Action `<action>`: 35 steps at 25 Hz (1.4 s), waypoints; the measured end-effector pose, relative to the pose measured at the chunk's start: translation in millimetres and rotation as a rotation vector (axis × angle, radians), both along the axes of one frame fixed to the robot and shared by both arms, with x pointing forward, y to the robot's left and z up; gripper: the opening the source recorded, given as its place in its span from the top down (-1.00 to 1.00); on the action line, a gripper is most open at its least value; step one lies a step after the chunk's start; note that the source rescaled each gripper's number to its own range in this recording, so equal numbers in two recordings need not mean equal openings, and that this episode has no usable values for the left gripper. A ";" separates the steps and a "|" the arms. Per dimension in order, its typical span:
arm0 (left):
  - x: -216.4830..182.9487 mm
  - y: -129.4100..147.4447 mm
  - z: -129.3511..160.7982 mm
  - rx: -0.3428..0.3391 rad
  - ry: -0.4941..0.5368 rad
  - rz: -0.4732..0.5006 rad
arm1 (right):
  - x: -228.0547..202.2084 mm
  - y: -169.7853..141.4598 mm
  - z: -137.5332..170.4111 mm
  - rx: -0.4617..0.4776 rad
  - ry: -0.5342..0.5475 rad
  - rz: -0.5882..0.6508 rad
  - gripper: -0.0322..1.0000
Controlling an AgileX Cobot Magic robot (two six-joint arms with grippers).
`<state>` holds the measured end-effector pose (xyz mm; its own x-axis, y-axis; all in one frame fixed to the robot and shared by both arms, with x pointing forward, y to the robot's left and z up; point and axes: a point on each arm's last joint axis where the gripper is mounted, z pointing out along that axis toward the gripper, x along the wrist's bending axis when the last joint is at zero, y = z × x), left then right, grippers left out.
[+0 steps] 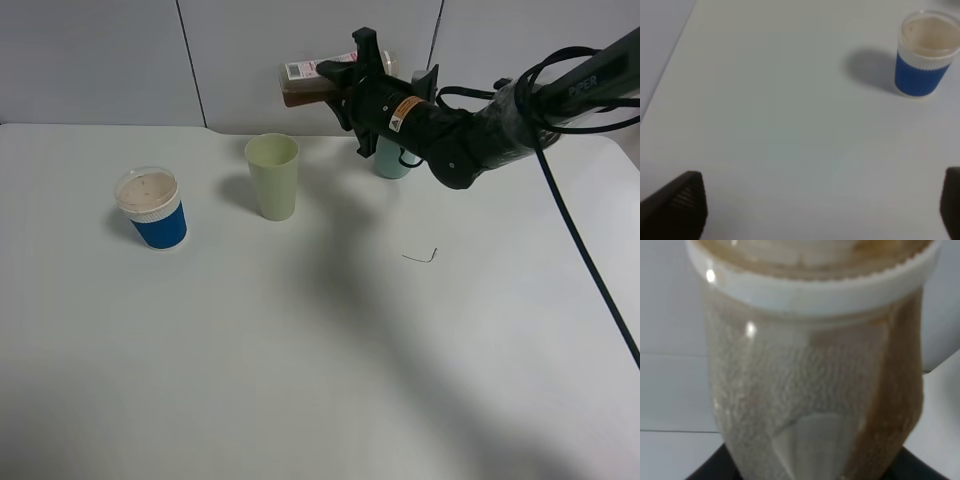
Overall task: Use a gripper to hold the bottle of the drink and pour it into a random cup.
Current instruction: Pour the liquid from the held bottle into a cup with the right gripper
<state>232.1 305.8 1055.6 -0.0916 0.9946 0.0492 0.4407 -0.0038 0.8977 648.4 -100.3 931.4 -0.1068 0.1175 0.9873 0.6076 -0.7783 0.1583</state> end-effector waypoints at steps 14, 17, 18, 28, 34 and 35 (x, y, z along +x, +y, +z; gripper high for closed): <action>0.0 0.0 0.0 0.000 0.000 0.000 | 5.1 -10.4 4.5 0.065 -0.013 -0.037 0.91; 0.0 0.0 0.0 0.000 0.000 0.000 | 5.3 -10.6 4.5 0.066 -0.012 -0.040 0.91; 0.0 0.0 0.0 0.000 0.000 0.000 | 5.3 -10.6 4.6 0.068 -0.012 -0.040 0.91; 0.0 0.0 0.0 0.000 0.000 0.000 | 5.2 -10.8 7.1 0.089 -0.031 -0.040 0.91; 0.0 0.0 0.0 0.000 0.000 0.000 | 5.1 -10.8 7.3 0.096 -0.028 -0.039 0.91; 0.0 0.0 0.0 0.000 0.000 0.000 | 5.1 -10.8 7.3 0.101 -0.024 -0.039 0.91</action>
